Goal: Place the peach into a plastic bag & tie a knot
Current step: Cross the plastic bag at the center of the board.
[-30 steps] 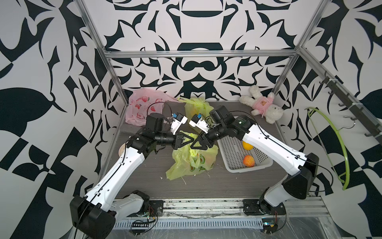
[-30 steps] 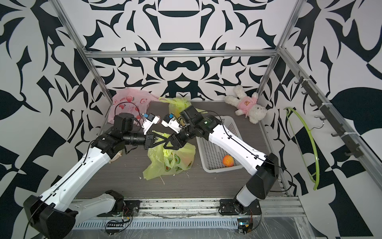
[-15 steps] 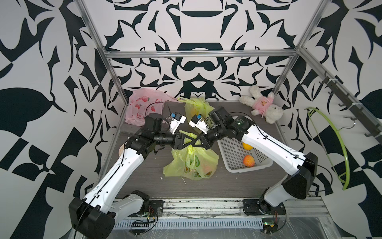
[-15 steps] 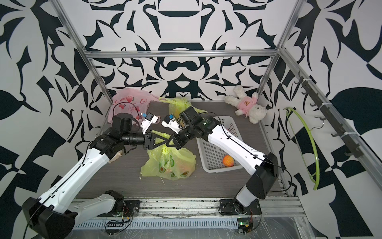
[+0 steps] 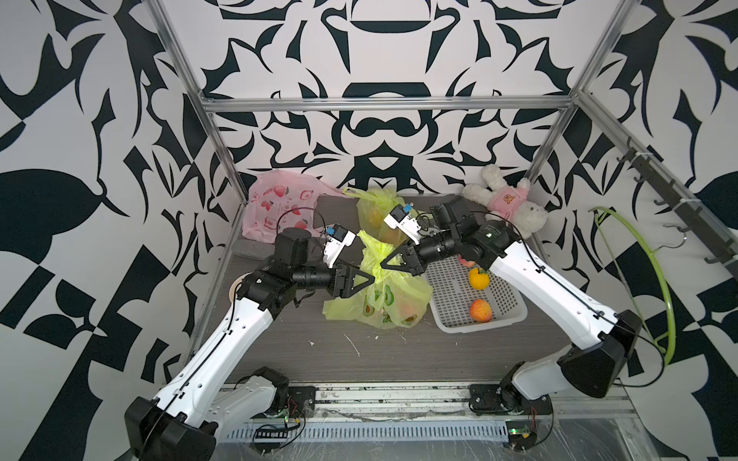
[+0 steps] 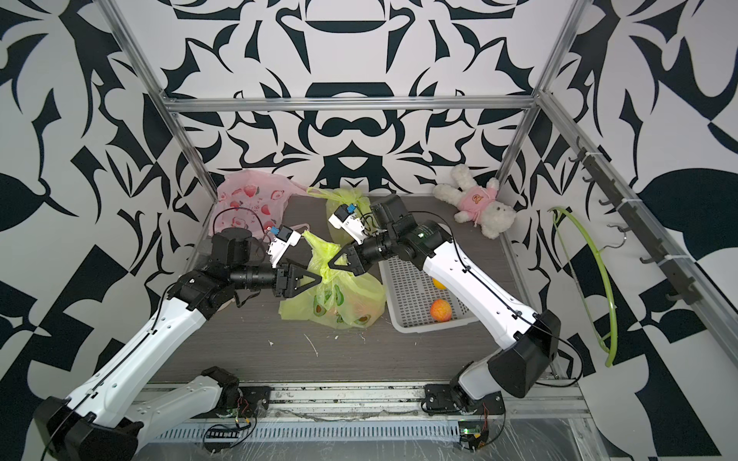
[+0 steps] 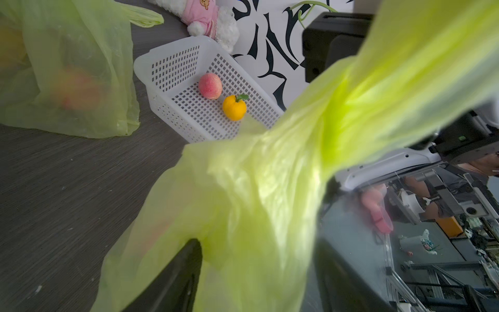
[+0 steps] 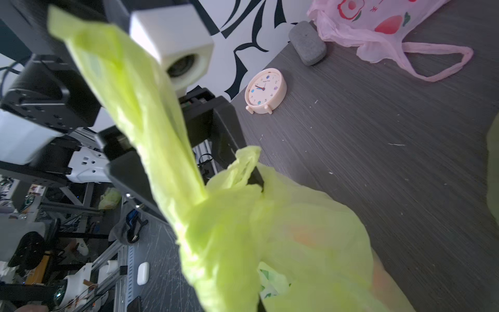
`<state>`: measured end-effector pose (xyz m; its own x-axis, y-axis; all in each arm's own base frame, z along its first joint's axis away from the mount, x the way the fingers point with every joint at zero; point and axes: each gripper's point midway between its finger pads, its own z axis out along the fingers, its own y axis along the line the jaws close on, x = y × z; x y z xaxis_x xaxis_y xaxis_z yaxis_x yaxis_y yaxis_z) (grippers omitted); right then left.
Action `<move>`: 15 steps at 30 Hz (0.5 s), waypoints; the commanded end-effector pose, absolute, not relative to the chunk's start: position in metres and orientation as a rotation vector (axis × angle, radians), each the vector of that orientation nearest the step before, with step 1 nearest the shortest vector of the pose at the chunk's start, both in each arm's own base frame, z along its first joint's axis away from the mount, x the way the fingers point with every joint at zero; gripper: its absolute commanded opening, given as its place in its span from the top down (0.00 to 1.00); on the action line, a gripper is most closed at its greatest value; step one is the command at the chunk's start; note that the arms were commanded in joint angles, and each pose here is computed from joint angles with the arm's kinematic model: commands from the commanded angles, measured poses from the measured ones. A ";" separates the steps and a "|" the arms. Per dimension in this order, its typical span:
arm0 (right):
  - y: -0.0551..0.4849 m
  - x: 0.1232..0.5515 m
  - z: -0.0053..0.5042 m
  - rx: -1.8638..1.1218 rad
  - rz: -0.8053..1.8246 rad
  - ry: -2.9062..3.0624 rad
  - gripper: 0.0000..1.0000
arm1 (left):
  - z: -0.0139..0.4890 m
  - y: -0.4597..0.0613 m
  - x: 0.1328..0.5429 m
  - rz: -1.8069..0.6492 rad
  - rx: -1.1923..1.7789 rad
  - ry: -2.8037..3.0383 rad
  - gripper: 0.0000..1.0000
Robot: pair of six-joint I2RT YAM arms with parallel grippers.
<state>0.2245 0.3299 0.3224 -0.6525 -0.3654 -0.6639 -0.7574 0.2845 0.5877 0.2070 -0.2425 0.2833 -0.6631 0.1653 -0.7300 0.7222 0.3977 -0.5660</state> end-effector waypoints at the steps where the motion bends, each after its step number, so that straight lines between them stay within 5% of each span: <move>1: 0.336 0.212 0.369 -1.047 1.452 1.996 1.00 | 0.279 -0.240 0.207 -1.163 0.784 2.089 0.29; 9: 0.334 0.206 0.381 -1.054 1.487 1.960 1.00 | 0.271 -0.242 0.207 -1.101 0.815 2.104 0.35; 15: 0.334 0.209 0.371 -1.045 1.462 2.003 1.00 | 0.274 -0.240 0.210 -1.069 0.804 2.103 0.95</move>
<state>0.2147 0.3351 0.3367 -0.6726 -0.3508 -0.6515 -0.7348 0.2129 0.6440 0.2079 -0.2435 0.2702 -0.6138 0.2268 -0.7562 0.7533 0.4548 -0.4751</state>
